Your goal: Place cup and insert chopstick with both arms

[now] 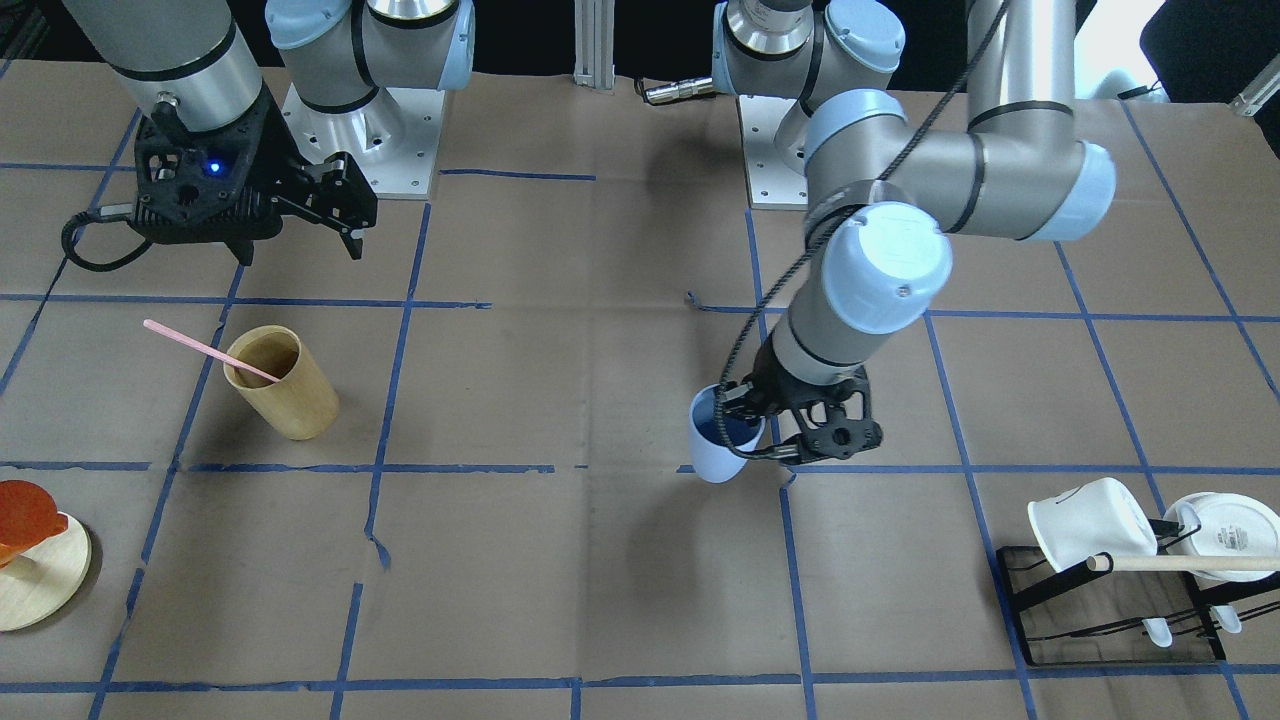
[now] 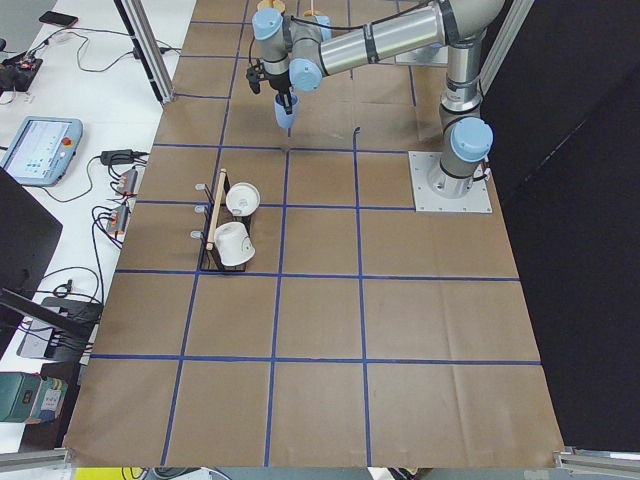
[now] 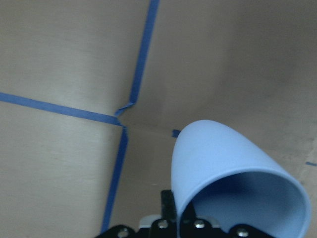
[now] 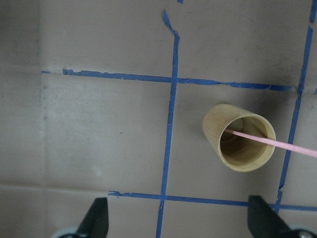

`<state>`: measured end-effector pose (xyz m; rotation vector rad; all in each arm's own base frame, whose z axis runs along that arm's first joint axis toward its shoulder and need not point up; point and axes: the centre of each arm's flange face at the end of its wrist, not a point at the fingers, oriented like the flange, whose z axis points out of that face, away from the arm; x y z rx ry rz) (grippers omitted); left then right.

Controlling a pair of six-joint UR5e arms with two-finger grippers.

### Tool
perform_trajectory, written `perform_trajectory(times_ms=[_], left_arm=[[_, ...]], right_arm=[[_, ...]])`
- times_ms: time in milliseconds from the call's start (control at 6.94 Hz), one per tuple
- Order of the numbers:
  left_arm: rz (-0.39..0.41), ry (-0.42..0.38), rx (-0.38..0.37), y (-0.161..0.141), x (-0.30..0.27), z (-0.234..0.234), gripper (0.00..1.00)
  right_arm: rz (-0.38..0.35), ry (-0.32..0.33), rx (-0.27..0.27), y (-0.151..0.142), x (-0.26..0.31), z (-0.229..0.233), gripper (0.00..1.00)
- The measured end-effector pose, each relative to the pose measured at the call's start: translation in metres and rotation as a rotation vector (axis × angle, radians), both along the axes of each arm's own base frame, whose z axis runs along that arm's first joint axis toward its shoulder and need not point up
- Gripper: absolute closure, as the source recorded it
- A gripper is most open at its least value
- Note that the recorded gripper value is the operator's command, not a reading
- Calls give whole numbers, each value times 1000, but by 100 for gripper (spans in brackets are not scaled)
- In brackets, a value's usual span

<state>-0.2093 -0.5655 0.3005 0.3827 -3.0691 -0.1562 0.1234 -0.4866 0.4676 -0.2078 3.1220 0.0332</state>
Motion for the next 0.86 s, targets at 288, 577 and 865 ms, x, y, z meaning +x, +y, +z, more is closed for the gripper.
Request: perform_trajectory(times_ms=[288,577,865], left_arm=[[5,20,-6,13,-81,-17,95],[-15,55,-16,15,-115,-25,50],[-25,38,-27,14,-124,-29,13]], right_arm=[[173,-15,-7,-17,-38,-17,1],[397,-2,-64,-22,-75,-56,1],[548,20,-117,-22,-96,-78,1]])
